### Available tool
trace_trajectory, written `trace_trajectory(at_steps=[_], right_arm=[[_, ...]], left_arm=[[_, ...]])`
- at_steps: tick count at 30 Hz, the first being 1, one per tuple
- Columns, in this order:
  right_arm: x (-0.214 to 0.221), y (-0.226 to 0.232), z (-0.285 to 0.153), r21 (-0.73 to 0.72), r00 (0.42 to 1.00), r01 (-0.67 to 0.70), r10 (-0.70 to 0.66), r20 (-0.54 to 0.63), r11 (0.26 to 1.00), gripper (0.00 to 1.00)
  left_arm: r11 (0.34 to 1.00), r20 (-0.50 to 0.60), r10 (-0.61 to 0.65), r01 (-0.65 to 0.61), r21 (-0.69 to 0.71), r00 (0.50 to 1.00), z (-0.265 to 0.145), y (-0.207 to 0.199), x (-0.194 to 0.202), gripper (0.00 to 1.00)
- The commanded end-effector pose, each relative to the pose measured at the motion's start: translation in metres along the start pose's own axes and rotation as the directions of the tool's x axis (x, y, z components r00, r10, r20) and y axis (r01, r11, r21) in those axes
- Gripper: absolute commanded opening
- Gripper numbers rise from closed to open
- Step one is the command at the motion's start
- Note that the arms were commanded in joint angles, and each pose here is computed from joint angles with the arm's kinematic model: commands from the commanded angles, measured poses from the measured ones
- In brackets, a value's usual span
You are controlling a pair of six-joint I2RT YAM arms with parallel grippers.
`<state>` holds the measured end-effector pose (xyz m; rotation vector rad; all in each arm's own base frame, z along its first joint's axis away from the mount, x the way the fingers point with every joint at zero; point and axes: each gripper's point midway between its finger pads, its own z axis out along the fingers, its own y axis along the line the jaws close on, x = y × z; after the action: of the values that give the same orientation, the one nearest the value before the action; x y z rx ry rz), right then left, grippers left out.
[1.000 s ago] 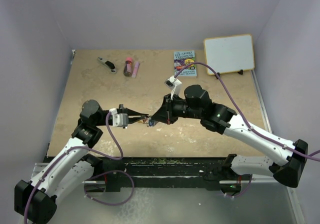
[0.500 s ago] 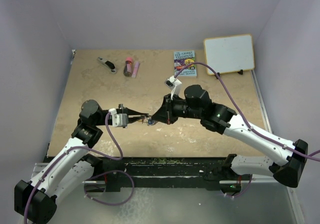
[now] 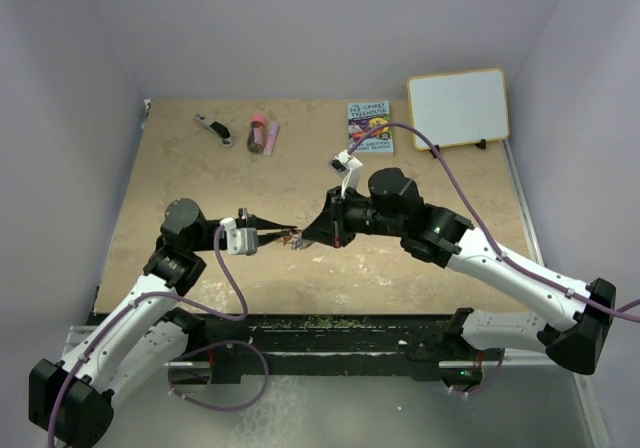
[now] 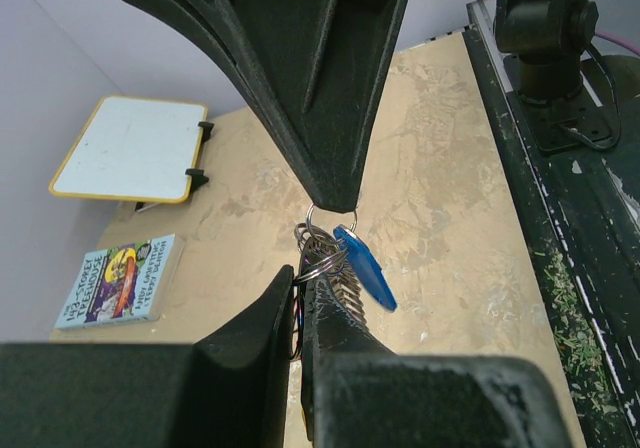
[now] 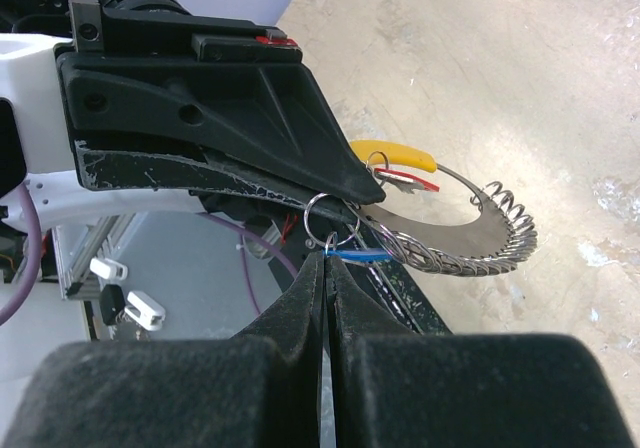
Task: Put the keys on the keyring
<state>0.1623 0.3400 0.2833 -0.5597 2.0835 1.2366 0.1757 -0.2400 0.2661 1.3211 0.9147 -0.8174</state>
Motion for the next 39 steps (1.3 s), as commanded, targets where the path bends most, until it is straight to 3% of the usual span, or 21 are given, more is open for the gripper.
trace_trajectory(at_steps=[1, 14, 39], right_arm=[[-0.017, 0.018, -0.005, -0.05, 0.999, 0.023, -0.021, 0.046, 0.998, 0.0], [-0.013, 0.008, -0.008, -0.003, 0.999, 0.014, -0.014, 0.052, 1.0, 0.0], [-0.011, 0.018, -0.007, -0.03, 0.999, 0.003, -0.001, 0.037, 1.0, 0.0]], left_arm=[[0.997, 0.028, 0.081, -0.08, -0.016, 0.996, 0.001, 0.011, -0.018, 0.04], [0.996, 0.046, 0.084, -0.085, 0.001, 0.995, -0.001, 0.008, -0.032, 0.04], [0.995, 0.008, 0.098, -0.098, -0.037, 0.995, -0.002, 0.015, -0.021, 0.04]])
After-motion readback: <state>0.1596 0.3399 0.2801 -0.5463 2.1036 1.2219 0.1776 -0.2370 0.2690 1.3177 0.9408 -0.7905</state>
